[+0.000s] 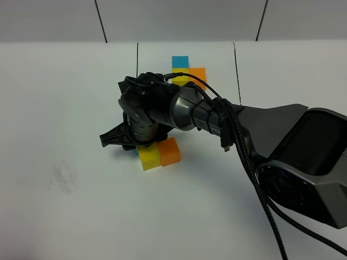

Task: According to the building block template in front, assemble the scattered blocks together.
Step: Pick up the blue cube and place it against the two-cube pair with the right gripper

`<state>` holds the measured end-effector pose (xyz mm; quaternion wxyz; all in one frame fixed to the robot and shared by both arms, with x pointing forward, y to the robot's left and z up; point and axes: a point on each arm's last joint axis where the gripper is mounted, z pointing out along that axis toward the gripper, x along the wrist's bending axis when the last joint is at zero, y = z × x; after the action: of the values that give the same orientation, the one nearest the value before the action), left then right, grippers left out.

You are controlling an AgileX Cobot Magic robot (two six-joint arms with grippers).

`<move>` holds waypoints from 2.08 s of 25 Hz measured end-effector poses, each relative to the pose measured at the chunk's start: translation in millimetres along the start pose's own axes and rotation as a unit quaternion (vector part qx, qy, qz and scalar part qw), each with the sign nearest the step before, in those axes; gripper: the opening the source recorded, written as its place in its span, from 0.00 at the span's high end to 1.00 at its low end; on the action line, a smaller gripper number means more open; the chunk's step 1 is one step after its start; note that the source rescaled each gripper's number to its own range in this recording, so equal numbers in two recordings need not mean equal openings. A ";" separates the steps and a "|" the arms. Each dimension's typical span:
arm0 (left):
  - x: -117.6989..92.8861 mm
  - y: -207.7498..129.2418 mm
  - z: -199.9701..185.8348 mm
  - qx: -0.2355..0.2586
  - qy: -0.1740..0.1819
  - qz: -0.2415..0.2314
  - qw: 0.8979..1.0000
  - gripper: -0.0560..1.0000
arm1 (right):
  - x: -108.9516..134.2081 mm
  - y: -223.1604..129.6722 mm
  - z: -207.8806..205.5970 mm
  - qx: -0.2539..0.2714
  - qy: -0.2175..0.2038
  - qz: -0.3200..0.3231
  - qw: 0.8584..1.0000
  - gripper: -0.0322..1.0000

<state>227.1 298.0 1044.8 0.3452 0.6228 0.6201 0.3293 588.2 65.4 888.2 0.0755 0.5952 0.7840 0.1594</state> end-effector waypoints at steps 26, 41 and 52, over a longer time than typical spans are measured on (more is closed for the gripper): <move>0.0 0.0 0.0 0.000 0.000 0.000 1.000 0.94 | 3.3 2.5 1.8 -0.018 0.012 -0.003 1.000 0.53; 0.0 0.0 0.0 0.000 0.000 0.000 1.000 0.94 | 5.0 3.5 2.2 -0.025 0.018 -0.022 0.999 0.21; 0.0 0.0 0.0 0.000 0.000 0.000 1.000 0.94 | 5.0 4.9 -1.9 -0.028 0.015 -0.055 0.998 0.00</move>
<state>227.1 298.0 1044.8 0.3452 0.6228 0.6201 0.3293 590.7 71.1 892.0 0.0886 0.5466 0.8116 0.1861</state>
